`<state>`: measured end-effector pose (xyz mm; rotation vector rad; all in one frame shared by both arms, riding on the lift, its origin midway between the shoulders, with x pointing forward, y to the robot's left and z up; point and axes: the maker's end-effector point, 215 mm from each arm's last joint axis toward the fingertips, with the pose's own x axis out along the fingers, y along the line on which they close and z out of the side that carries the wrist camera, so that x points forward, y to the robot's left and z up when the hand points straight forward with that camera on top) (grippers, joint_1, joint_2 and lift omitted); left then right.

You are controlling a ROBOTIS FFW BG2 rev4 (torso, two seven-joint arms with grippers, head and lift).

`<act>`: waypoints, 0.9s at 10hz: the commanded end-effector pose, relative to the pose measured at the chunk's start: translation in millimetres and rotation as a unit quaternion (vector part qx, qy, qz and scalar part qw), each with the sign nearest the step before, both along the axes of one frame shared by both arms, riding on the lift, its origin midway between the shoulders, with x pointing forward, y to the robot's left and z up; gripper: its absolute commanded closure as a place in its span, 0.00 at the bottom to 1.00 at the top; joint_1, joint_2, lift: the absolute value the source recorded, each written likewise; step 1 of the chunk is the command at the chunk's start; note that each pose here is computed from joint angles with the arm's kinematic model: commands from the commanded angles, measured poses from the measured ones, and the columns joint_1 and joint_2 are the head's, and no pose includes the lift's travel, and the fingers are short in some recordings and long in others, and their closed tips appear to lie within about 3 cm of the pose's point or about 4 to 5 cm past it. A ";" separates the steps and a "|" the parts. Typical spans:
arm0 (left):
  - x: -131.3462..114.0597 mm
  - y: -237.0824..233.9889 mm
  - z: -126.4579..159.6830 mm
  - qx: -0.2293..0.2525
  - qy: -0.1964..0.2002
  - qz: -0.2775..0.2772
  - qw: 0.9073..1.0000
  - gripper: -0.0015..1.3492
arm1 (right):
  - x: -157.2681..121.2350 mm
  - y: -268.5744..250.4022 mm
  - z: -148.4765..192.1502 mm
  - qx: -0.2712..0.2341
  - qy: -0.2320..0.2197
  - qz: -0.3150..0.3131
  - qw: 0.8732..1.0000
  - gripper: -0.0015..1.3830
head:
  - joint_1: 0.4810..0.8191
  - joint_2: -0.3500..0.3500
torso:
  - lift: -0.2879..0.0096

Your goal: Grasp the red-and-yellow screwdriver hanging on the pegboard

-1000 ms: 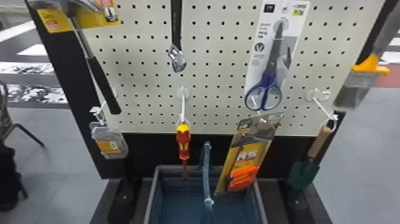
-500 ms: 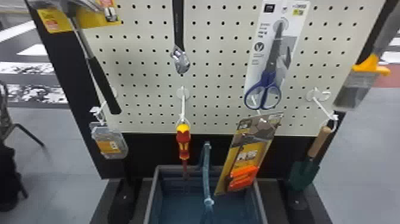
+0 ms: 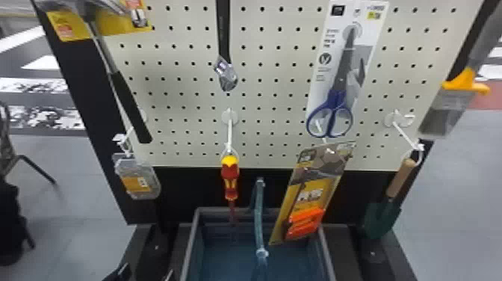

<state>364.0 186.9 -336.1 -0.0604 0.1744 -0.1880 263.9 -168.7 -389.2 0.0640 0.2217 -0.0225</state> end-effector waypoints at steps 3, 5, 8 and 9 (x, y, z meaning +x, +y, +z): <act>29.8 -13.7 22.6 -0.003 -0.022 -0.048 0.999 0.34 | 2.2 3.1 -1.2 -0.002 0.000 0.007 1.000 0.24 | 0.20 0.50 | 0.63; 47.8 -29.9 42.1 -0.012 -0.043 -0.087 0.995 0.34 | 3.5 4.6 -3.1 -0.002 0.001 0.009 1.000 0.24 | 0.20 0.50 | 0.63; 71.3 -53.7 47.2 -0.026 -0.048 -0.146 0.988 0.33 | 6.7 8.0 -4.0 -0.003 0.000 0.015 1.000 0.24 | 0.20 0.50 | 0.63; 77.5 -60.5 50.0 -0.026 -0.052 -0.160 0.985 0.33 | 6.8 8.8 -4.2 -0.003 0.000 0.015 1.000 0.24 | 0.20 0.50 | 0.63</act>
